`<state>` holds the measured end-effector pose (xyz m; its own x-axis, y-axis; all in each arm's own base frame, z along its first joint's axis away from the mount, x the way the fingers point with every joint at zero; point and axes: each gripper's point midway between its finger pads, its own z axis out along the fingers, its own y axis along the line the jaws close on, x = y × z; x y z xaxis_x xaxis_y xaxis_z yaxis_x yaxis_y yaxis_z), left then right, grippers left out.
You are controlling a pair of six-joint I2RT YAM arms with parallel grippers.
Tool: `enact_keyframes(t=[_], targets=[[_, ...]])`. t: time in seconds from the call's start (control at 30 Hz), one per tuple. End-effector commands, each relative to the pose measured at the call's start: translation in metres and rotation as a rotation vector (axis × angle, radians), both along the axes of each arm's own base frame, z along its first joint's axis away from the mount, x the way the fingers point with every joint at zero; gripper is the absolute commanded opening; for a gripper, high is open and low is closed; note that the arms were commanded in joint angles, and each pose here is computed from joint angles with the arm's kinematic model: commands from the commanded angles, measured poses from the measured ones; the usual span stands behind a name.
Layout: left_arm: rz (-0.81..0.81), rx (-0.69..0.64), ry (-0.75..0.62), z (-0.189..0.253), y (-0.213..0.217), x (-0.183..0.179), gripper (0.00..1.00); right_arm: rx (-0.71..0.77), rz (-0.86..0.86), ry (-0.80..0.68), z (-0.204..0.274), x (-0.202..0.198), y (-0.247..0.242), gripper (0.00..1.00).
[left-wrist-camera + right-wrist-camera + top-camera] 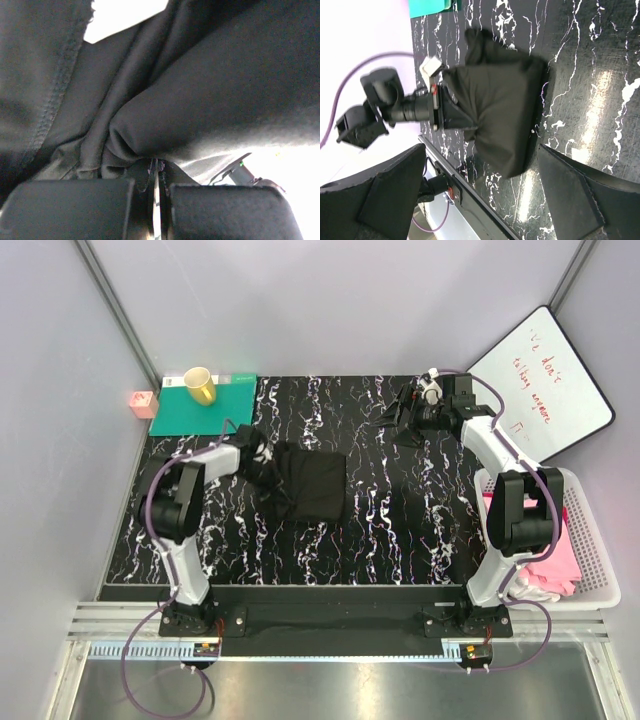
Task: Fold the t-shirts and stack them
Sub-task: Put the neatly folded tshirt into the corner of the board with the left arm
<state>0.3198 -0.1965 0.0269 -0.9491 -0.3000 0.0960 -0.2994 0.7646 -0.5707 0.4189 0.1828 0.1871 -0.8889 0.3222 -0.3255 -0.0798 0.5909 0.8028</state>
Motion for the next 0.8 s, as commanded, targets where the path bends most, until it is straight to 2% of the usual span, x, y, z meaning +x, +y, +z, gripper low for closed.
enact_keyframes(t=[0.0,0.17,0.33,0.43,0.53,0.6,0.63,0.67,0.7,0.73,0.77], targets=[[0.109,0.024,-0.075,0.019,0.025,-0.005,0.00,0.024,0.046,-0.036,0.010,-0.003,0.006,1.00],[0.196,0.115,-0.124,0.038,0.073,-0.012,0.00,0.030,0.058,-0.024,0.006,-0.007,0.007,1.00],[0.296,0.120,-0.135,0.050,0.113,-0.015,0.00,0.037,0.067,-0.009,0.001,-0.008,0.008,1.00],[0.258,0.099,-0.228,0.071,0.114,-0.003,0.00,0.042,0.069,-0.005,0.001,-0.008,0.008,1.00],[0.168,0.024,-0.361,0.107,0.098,0.013,0.00,0.042,0.072,-0.007,0.000,-0.007,0.009,1.00],[0.110,0.019,-0.436,0.128,0.090,0.024,0.01,0.044,0.075,-0.003,0.000,-0.007,0.010,1.00],[0.100,0.021,-0.447,0.131,0.090,0.028,0.10,0.045,0.076,-0.003,-0.001,-0.007,0.010,1.00],[0.060,0.016,-0.467,0.141,0.077,0.031,0.31,0.047,0.076,-0.002,0.000,-0.007,0.010,1.00],[0.048,0.018,-0.443,0.136,0.074,0.032,0.57,0.048,0.079,-0.004,0.000,-0.007,0.010,1.00],[0.052,0.046,-0.456,0.139,0.074,0.038,0.98,0.050,0.080,-0.006,0.001,-0.007,0.010,1.00],[0.034,0.053,-0.457,0.140,0.068,0.038,0.99,0.050,0.080,-0.009,0.002,-0.006,0.010,1.00]])
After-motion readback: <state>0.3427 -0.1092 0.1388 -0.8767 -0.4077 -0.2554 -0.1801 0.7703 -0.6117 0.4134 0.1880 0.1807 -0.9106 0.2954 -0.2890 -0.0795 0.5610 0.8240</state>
